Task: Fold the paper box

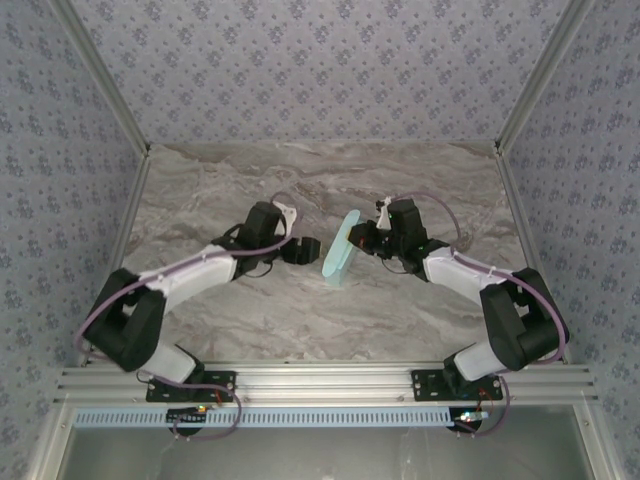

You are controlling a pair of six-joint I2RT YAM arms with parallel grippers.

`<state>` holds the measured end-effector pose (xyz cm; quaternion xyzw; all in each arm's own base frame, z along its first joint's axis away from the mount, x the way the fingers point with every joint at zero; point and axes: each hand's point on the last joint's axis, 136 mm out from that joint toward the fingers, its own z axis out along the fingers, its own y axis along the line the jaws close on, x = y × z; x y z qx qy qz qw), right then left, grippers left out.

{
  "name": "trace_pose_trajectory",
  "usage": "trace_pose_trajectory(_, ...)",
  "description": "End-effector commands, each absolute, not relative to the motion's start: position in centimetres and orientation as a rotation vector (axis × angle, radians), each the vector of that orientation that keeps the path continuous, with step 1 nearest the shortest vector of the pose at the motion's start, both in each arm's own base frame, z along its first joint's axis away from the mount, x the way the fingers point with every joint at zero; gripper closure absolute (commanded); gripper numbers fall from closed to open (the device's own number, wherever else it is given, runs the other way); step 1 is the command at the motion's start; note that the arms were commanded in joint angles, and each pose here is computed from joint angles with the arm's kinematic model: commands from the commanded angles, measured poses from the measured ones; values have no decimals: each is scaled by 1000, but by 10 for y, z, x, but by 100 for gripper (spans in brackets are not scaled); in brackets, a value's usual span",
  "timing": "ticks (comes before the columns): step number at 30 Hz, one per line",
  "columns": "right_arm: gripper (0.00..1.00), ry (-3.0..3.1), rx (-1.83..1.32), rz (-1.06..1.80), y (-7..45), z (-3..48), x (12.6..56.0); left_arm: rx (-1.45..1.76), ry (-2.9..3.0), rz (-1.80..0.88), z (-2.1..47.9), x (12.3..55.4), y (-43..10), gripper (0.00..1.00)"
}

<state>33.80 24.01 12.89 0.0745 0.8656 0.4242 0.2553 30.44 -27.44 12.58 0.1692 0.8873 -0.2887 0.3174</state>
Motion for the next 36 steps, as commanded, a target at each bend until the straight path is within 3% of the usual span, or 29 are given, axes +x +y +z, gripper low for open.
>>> trace_pose_trajectory(1, 93, 2462, 214, 1031, 231, 96, 329, 503, 2157, -795, 158, 292, -291, 17)
trace_pose_trajectory(6, 93, 2456, 215, 1034, 231, 96, 330, 653, 2110, -746, 154, 272, -320, 13)
trace_pose_trajectory(17, 93, 2448, 211, 1051, 233, 99, 331, 807, 2082, -630, 126, 276, -356, 13)
trace_pose_trajectory(22, 93, 2444, 211, 1051, 233, 100, 331, 801, 2070, -604, 119, 281, -359, 22)
trace_pose_trajectory(29, 92, 2430, 208, 1061, 232, 104, 332, 826, 2067, -567, 113, 283, -358, 42)
trace_pose_trajectory(32, 86, 2391, 186, 1077, 230, 119, 335, 844, 2059, -537, 113, 283, -352, 52)
trace_pose_trajectory(36, 71, 2319, 24, 1118, 238, 155, 335, 876, 2049, -507, 114, 285, -344, 60)
